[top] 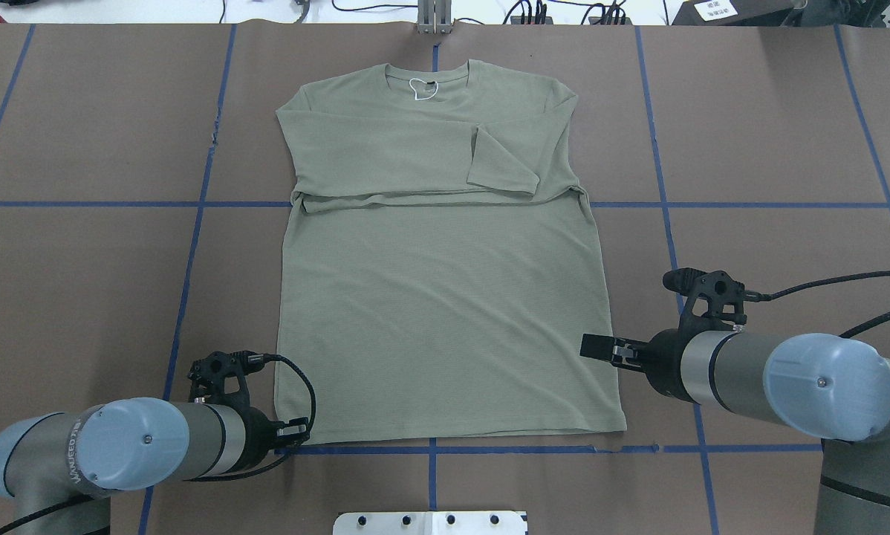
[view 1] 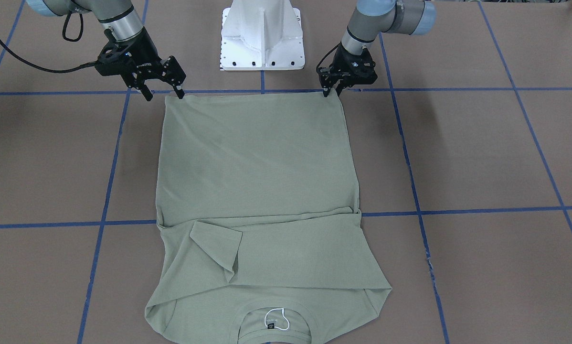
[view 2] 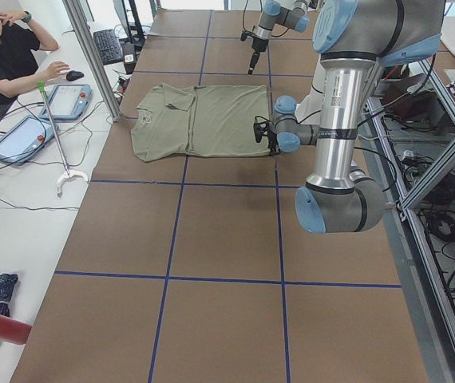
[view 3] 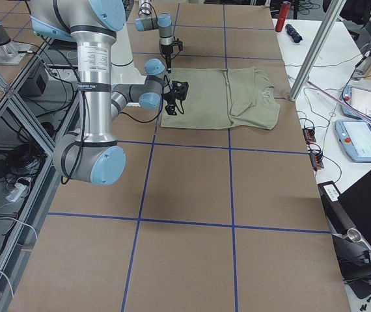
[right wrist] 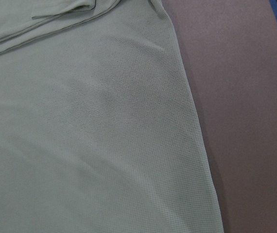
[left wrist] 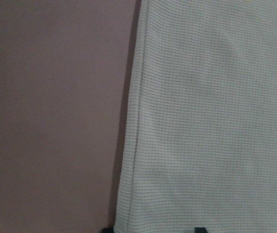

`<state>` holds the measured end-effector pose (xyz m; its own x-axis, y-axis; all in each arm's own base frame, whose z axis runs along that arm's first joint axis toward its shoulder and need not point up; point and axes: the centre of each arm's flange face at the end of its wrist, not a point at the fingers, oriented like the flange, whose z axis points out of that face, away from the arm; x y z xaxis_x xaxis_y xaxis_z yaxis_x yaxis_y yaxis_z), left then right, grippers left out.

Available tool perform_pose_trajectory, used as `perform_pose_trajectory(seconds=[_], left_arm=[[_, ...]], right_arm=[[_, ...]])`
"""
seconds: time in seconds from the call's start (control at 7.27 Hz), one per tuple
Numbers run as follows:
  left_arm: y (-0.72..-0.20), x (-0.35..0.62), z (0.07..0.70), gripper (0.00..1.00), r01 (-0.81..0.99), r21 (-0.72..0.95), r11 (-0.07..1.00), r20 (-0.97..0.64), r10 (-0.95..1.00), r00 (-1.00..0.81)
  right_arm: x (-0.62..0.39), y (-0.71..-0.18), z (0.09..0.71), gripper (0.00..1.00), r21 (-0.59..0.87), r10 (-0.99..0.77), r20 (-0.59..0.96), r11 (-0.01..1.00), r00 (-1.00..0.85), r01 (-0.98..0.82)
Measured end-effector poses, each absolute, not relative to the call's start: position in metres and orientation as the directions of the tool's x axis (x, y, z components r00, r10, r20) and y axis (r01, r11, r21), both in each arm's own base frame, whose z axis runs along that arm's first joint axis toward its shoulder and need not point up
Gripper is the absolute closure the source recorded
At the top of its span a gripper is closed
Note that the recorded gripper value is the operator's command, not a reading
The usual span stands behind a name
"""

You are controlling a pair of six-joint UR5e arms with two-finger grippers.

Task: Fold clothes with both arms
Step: 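Lower both grippers onto the hem corners and close them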

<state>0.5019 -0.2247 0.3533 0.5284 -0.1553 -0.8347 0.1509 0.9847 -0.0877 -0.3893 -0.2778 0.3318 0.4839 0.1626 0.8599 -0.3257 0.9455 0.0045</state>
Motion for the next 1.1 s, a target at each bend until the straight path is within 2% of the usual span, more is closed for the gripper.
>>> perform_pose_trajectory(seconds=[0.14, 0.28, 0.55, 1.1], left_arm=[[-0.225, 0.502, 0.353, 0.9, 0.151, -0.088, 0.985, -0.835, -0.155, 0.529], [-0.225, 0.502, 0.353, 1.0, 0.151, -0.088, 0.985, -0.834, -0.155, 0.529], [-0.225, 0.499, 0.347, 1.0, 0.152, -0.088, 0.984, -0.838, -0.155, 0.523], [-0.237, 0.471, 0.307, 1.0, 0.184, -0.089, 0.979, -0.882, -0.164, 0.441]], right_arm=[[-0.39, -0.278, 0.332, 0.0, 0.005, 0.163, 0.86, 0.946, 0.484, -0.325], [-0.39, -0.278, 0.333, 0.0, 0.005, 0.163, 0.859, 0.946, 0.486, -0.325], [-0.394, -0.276, 0.34, 0.0, -0.002, 0.173, 0.852, 0.945, 0.495, -0.327], [-0.4, -0.254, 0.358, 0.0, -0.116, 0.317, 0.847, 0.894, 0.427, -0.434]])
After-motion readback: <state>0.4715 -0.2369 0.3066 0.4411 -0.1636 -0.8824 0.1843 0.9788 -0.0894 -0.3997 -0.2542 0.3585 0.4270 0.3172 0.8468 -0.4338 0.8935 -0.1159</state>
